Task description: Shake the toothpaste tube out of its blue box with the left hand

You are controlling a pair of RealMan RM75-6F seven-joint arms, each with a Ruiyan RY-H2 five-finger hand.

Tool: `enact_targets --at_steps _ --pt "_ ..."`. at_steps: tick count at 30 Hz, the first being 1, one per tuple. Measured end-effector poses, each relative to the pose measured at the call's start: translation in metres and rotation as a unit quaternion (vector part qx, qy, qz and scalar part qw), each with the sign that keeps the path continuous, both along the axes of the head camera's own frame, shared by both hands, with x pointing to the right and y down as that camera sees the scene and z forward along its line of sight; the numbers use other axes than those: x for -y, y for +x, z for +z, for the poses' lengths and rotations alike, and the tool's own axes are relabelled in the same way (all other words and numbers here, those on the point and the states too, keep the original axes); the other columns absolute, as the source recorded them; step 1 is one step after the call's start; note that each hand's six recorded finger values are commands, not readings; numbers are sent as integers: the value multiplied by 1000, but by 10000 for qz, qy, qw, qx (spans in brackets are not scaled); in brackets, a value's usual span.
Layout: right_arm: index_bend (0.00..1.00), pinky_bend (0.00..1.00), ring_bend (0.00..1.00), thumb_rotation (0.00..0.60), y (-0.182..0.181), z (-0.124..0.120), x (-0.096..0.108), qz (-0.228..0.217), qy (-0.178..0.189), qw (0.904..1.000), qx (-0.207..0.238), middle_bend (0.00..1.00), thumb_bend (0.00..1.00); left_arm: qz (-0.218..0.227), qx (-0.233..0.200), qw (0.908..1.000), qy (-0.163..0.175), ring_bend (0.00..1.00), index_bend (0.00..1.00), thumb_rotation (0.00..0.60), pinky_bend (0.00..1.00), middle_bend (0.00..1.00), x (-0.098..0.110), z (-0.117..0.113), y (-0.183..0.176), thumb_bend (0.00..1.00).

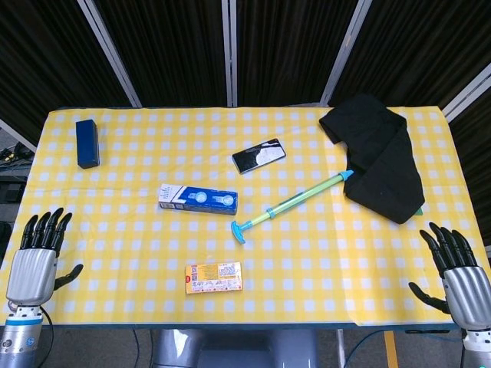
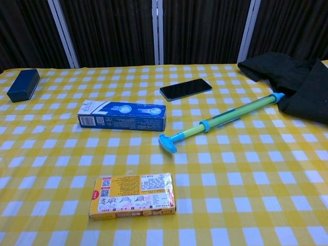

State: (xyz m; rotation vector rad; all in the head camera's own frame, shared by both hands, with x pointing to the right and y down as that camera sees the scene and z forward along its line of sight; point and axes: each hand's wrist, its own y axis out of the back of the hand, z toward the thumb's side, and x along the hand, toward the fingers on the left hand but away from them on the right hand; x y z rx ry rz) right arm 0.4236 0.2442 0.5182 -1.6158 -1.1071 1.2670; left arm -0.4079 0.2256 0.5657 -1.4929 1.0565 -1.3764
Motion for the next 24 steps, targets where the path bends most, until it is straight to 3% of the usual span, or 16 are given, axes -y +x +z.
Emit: enact_targets --at_steps 4,8,13,19,24 --pt "74 0 0 600 4 -1 2 69 6 10000 34 0 69 149 -59 9999 -15 0 0 600 6 0 17 -2 9 123" --pt "74 0 0 600 5 -1 3 95 7 9999 52 0 69 344 -73 9994 -43 2 40 600 81 0 37 -4 20 125" --pt "74 0 0 600 9 -1 5 160 -14 9998 113 0 69 703 -100 9973 -203 72 126 600 168 0 70 0 43 233" --pt "74 0 0 600 19 2 9 336 -103 9991 240 0 69 857 10 9926 -854 84 141 600 170 9 121 25 72 248" --pt "75 0 0 600 26 4 13 423 -164 9985 291 0 69 902 148 9852 -1453 84 135 600 171 13 152 47 100 245"
